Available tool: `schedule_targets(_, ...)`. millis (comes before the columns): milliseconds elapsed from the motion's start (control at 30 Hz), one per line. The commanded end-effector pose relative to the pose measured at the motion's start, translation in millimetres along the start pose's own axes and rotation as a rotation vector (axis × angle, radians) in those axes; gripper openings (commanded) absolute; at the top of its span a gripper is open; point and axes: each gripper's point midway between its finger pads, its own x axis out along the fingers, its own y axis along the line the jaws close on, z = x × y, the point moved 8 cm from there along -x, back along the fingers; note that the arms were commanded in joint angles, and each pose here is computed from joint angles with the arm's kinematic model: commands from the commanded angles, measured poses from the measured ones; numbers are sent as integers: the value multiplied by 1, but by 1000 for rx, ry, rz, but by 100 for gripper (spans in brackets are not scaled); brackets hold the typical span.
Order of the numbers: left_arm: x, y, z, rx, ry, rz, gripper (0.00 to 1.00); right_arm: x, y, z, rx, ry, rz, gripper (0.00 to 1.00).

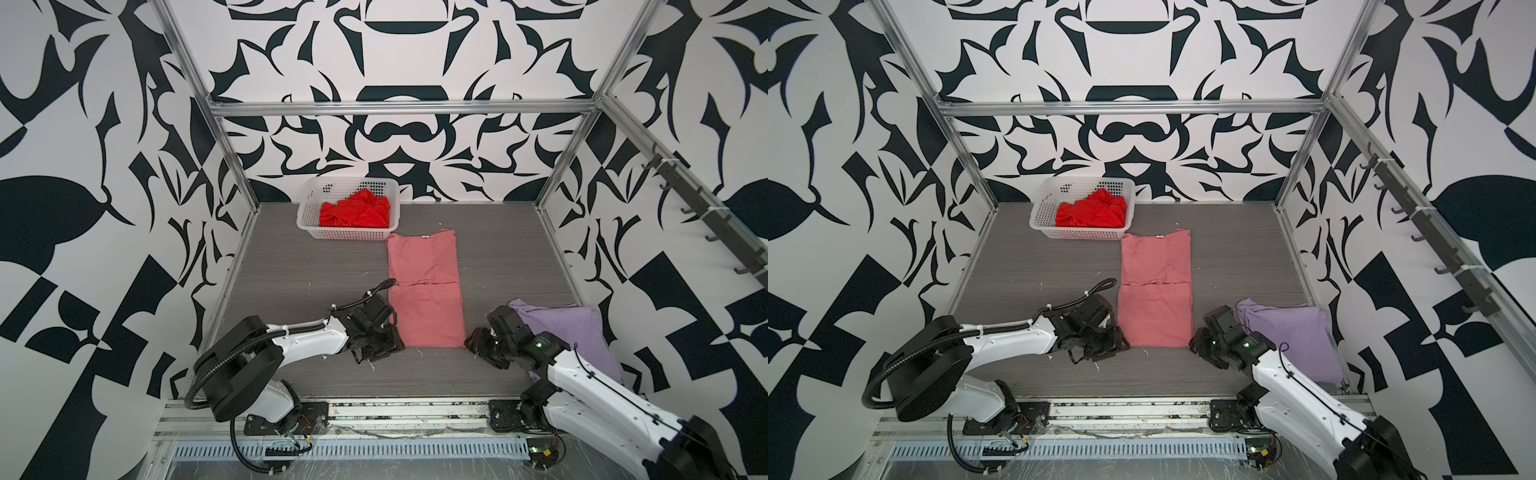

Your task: Fold and stack the t-shirts

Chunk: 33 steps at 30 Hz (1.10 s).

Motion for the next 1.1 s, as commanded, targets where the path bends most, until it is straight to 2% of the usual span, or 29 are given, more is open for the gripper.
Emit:
schedule_targets(0, 6, 24, -3, -71, -20, 95, 58, 6, -16, -11, 98, 42, -19, 56)
schedule_targets(100, 11, 25, -2, -74, -20, 104, 60, 7, -16, -10, 108, 26, 2, 58)
schedule_targets(200, 17, 26, 0, -66, -15, 101, 60, 10, -12, -7, 109, 20, 16, 70)
schedule_targets(367, 26, 30, 0, -74, -5, 104, 54, 24, -8, -8, 138, 61, 21, 69)
schedule_targets(600, 27, 39, 0, -93, -35, 125, 45, 34, -13, -9, 158, 54, -26, 59)
schedule_targets(733, 27, 42, 0, -102, -46, 132, 45, 42, -17, -9, 198, 32, -15, 53)
schedule_targets(867, 28, 42, 1, -100, -47, 131, 48, 48, -15, -8, 182, 44, -28, 49)
schedule_targets(967, 28, 42, 1, -99, -48, 133, 47, 53, -11, -5, 177, 48, -36, 33)
schedule_targets(1067, 28, 44, 1, -101, -52, 138, 46, 57, -9, -4, 174, 54, -54, 22)
